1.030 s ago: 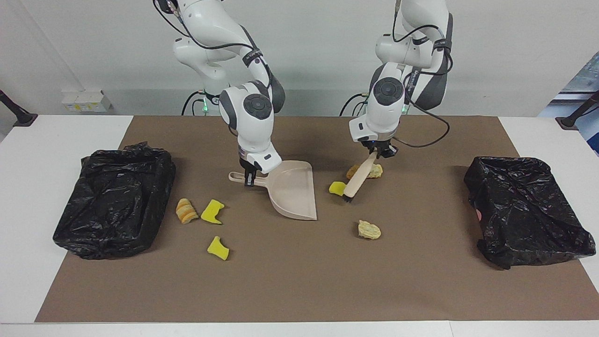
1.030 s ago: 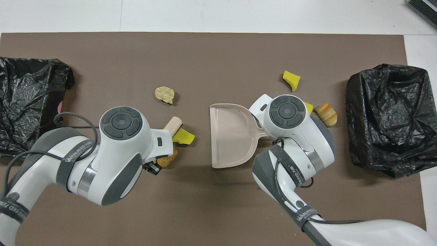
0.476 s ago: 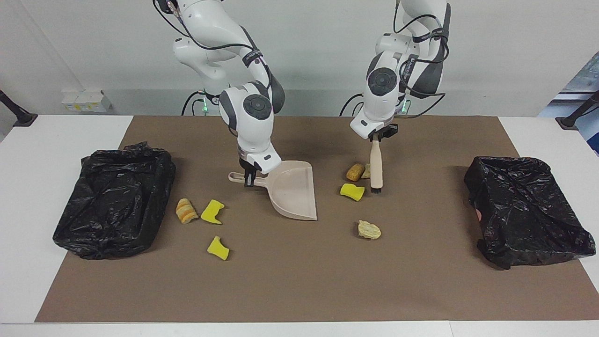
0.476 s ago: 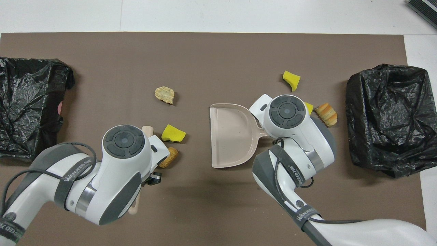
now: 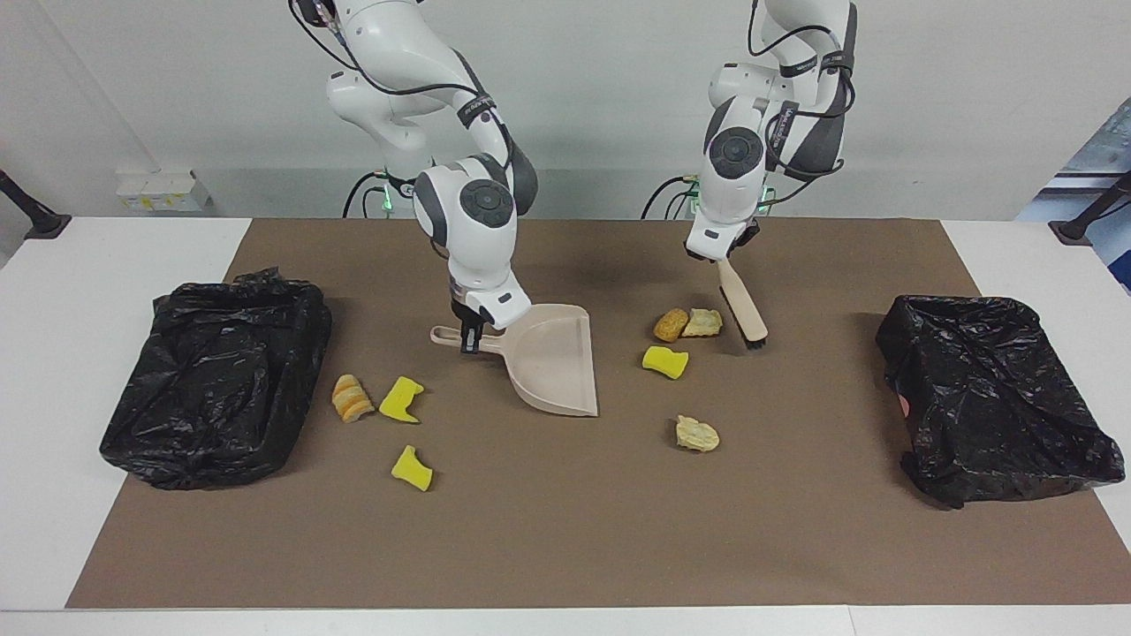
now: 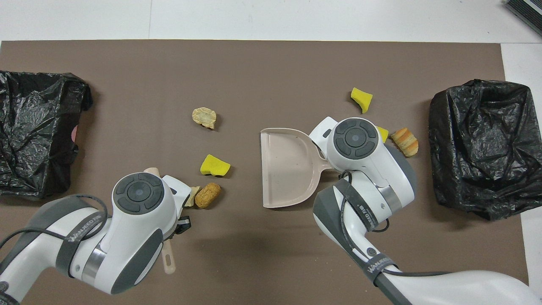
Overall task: Sweep and dump trash in bin
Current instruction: 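Sweep the crumbs into the dustpan with the brush in the left gripper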
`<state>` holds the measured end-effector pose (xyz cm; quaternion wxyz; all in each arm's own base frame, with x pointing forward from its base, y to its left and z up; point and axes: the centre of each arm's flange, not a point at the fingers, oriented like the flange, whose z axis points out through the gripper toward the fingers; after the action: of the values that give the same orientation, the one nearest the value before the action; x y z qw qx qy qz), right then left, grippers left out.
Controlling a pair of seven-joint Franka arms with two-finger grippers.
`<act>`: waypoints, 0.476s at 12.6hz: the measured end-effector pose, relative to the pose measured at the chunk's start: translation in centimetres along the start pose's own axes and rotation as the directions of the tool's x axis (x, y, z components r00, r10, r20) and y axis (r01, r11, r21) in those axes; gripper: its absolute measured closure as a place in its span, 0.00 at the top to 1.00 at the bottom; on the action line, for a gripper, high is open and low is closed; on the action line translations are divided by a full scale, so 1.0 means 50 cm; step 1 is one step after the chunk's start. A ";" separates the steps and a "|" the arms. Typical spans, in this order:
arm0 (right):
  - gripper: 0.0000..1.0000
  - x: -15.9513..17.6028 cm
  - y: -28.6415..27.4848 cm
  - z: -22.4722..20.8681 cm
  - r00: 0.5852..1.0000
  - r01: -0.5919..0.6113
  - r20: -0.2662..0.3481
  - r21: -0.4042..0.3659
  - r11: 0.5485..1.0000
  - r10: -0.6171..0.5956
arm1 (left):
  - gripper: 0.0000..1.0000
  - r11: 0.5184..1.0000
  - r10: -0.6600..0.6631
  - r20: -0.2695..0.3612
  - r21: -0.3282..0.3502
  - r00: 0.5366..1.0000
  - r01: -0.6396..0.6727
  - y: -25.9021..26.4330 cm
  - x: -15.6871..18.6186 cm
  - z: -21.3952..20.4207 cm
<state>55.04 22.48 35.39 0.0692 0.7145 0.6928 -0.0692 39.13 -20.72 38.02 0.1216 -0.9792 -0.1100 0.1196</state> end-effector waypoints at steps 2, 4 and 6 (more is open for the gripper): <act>0.32 0.000 0.000 0.000 1.000 0.000 0.000 0.000 1.000 0.000 | 0.26 1.000 -0.021 -0.010 -0.010 1.000 0.021 -0.001 -0.003 0.011; 0.32 0.000 0.000 0.001 1.000 0.000 0.000 0.001 1.000 0.000 | 0.26 0.999 -0.028 -0.024 -0.038 0.999 0.027 0.007 0.000 0.018; 0.32 0.000 0.000 0.002 1.000 0.000 0.001 0.002 1.000 0.000 | 0.26 0.995 -0.031 -0.035 -0.094 0.999 0.028 0.031 0.007 0.026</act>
<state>55.05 22.44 35.29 0.0688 0.7147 0.6925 -0.0700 39.43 -21.82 36.33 0.0792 -0.9841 -0.1278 0.0946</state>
